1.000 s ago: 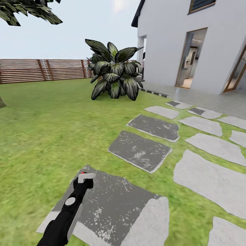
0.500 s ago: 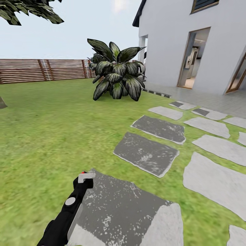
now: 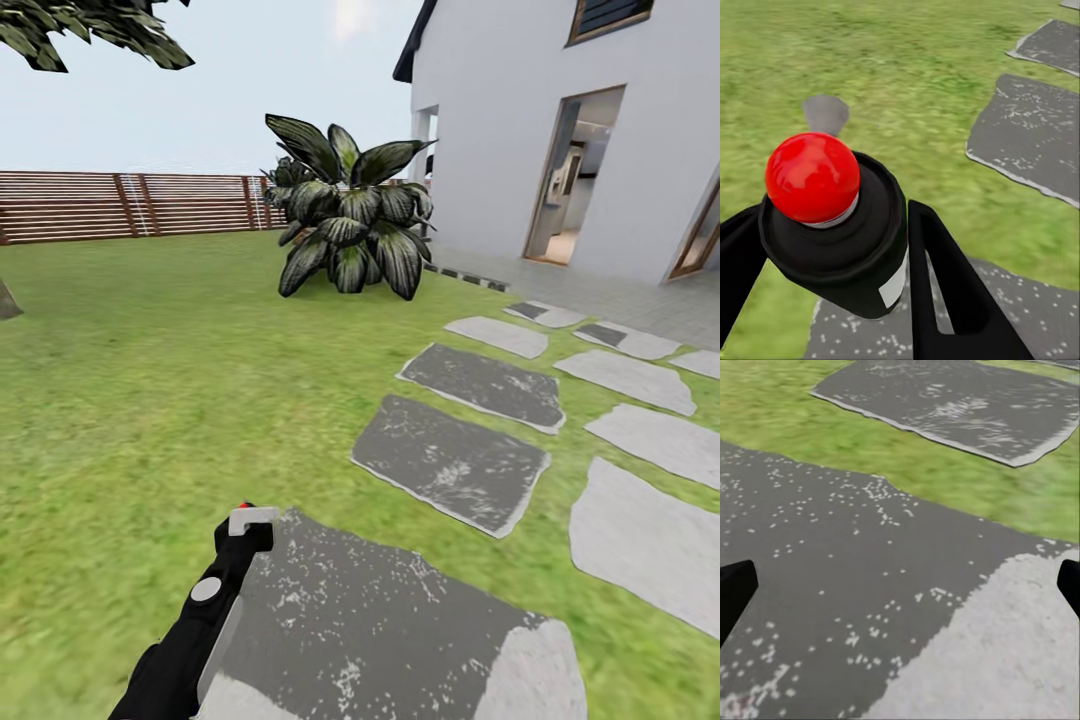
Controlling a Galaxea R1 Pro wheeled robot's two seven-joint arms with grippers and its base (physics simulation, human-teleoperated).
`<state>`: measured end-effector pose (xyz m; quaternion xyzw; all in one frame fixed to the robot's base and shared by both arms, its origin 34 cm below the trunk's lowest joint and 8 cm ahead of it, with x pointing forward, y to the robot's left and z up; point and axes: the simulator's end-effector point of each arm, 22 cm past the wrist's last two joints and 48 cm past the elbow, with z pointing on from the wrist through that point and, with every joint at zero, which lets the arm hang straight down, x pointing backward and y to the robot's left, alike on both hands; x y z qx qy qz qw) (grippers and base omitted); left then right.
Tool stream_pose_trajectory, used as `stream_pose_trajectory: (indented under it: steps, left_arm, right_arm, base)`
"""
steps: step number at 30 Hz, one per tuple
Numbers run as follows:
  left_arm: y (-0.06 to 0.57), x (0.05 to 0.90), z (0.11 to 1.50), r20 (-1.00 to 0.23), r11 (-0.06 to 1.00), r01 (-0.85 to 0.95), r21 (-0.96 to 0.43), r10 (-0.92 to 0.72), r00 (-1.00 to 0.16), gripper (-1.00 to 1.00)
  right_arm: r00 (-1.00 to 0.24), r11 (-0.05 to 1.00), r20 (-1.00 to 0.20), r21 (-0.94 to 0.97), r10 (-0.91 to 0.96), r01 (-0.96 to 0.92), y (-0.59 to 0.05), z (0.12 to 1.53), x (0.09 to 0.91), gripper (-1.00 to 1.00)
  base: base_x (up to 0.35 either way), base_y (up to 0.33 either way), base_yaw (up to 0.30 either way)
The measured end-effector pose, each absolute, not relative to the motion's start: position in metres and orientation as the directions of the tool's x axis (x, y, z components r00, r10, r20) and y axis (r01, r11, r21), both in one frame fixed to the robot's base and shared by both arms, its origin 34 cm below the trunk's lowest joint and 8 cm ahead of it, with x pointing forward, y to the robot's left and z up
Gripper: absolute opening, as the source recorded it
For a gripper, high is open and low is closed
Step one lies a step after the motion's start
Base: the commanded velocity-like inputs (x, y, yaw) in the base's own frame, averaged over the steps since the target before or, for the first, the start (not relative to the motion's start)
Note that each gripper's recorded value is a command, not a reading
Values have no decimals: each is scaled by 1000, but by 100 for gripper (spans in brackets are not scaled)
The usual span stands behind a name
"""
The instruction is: In the garden, pick up the pesticide atomizer on the floor and spray pesticide onto both trees until each tree trunk is fully covered.
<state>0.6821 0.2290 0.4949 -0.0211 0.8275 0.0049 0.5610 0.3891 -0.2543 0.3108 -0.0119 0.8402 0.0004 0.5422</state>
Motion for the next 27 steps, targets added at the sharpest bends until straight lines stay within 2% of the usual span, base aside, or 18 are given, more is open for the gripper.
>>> stream_pose_trajectory:
  steps: [27]
  left_arm:
    - [227, 682, 494, -928, 999, -38, -13, -26, -371, -100]
  right_arm:
    - [-391, 1000, -920, -21, -26, -16, -261, 316, 397, 100]
  base:
    - [169, 279, 0]
